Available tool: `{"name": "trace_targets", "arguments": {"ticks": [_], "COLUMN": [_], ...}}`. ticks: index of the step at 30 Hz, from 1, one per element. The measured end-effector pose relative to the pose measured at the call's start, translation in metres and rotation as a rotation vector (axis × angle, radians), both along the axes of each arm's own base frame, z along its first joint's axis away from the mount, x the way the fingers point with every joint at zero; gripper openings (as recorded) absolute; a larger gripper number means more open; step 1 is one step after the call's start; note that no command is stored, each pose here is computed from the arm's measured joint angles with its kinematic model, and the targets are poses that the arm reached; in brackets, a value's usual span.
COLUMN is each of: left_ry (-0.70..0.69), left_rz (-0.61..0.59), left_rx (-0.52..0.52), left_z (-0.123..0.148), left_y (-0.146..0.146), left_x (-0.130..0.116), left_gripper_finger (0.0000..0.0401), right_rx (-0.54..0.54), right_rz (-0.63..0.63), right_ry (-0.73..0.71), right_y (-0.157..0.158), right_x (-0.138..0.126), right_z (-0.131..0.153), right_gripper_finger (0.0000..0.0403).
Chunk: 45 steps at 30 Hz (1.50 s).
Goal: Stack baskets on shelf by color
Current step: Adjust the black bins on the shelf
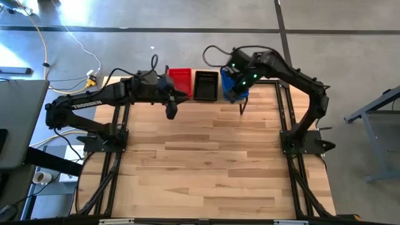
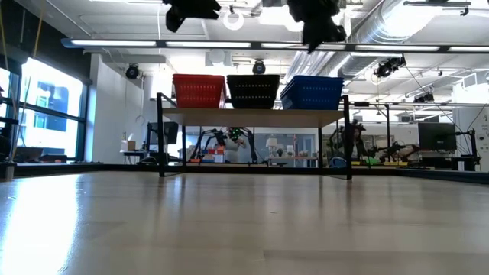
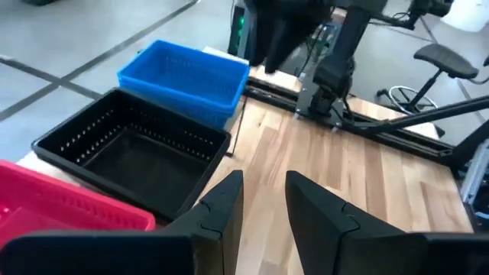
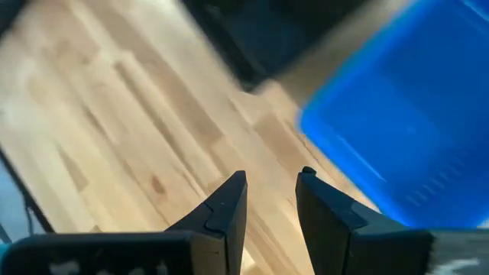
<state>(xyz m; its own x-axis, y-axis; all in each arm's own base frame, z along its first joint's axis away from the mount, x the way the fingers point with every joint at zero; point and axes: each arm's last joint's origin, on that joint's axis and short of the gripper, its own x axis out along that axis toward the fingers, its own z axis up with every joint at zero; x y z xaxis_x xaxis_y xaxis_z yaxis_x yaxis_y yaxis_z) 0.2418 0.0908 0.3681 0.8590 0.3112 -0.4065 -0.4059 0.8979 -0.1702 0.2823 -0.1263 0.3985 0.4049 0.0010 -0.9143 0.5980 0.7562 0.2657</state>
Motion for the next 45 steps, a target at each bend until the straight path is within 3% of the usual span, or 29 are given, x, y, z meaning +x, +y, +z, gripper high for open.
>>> {"name": "trace_targets", "arguments": {"ticks": [8,23,37,45], "left_ry": [-0.036,0.028,-0.021,-0.01], "left_rz": [-0.018,-0.044,-0.063,-0.072], "left_rx": [0.026,0.059,0.035,0.032], "left_z": [0.015,0.013,0.02,0.019], "left_y": [-0.013,-0.041,-0.051,-0.053], "left_x": [-0.021,-0.021,-0.029,-0.029], "left_gripper_finger": [0.009,0.009,0.009,0.009], "right_rx": [-0.068,-0.126,-0.287,-0.29], "right_rz": [0.123,0.137,-0.059,-0.164], "right_ry": [-0.178,-0.172,-0.115,-0.11], "right_y": [0.036,0.057,0.048,0.039], "right_x": [0.034,0.067,0.068,0.065], "right_z": [0.003,-0.066,-0.089,-0.089], "right_gripper_finger": [0.01,0.01,0.01,0.01]}}
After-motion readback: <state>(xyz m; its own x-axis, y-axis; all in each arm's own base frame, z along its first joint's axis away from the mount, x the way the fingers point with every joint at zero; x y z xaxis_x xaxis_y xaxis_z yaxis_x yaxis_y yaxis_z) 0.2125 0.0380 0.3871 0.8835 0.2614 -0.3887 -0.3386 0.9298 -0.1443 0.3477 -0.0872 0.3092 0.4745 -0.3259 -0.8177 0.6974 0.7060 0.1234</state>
